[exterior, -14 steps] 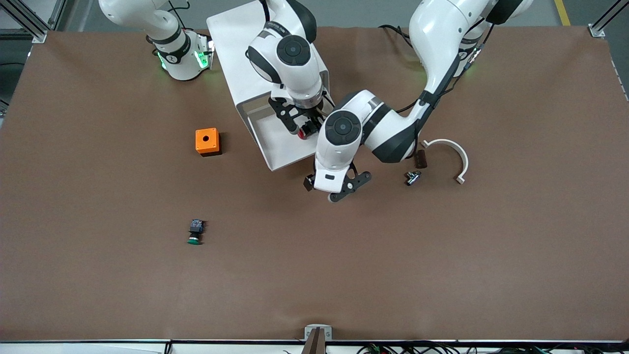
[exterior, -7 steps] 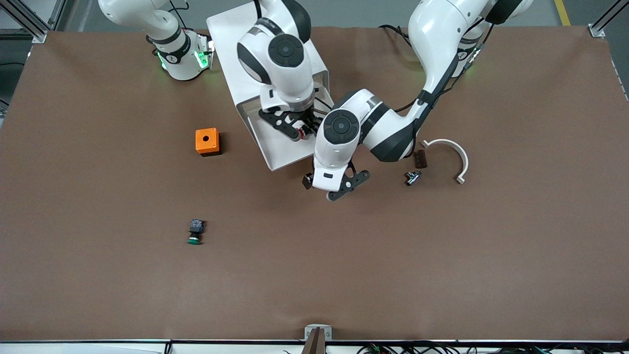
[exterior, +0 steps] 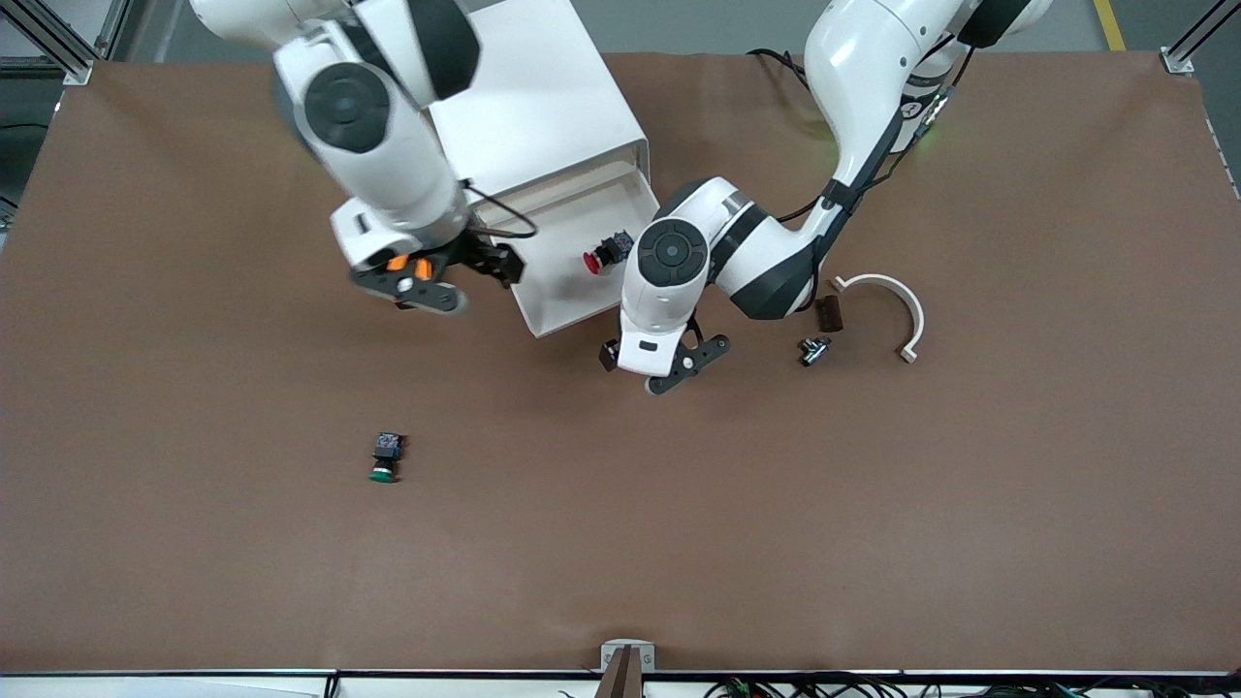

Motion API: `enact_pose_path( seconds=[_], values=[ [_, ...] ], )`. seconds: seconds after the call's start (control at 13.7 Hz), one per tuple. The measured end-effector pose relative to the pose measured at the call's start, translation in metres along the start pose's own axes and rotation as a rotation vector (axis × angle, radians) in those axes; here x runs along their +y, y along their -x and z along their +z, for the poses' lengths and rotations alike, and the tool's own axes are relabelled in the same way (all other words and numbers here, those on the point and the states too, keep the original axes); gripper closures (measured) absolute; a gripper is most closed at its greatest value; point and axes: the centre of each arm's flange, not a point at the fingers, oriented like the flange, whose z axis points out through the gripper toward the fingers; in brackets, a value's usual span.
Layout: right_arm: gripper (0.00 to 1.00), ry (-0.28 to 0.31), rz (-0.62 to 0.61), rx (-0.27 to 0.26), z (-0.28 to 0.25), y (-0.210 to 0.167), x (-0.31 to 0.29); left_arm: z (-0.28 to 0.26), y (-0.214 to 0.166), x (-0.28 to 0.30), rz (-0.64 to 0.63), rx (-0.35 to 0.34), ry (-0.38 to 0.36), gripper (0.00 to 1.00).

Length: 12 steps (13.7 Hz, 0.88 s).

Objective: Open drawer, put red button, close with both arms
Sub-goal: 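Release the red button in the drawer and withdraw the right gripper, then push the drawer shut with the left gripper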

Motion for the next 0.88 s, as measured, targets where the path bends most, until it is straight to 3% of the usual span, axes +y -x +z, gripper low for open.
enact_pose_path(
  seconds=[0.44, 0.66, 0.88],
  values=[
    [0.0, -0.012, -0.196, -0.024, -0.043, -0.085, 0.165, 0.013, 0.03, 0.0, 0.039, -0.035, -0.021, 0.0],
    [0.0, -0.009, -0.254, -0.038, -0.066, -0.105, 0.232, 0.019, 0.046, 0.0, 0.061, -0.054, -0.032, 0.0],
    [0.0, 0.044, -0.281, -0.021, -0.087, -0.108, 0.256, 0.021, 0.057, 0.001, 0.076, -0.065, -0.035, 0.0]
  ],
)
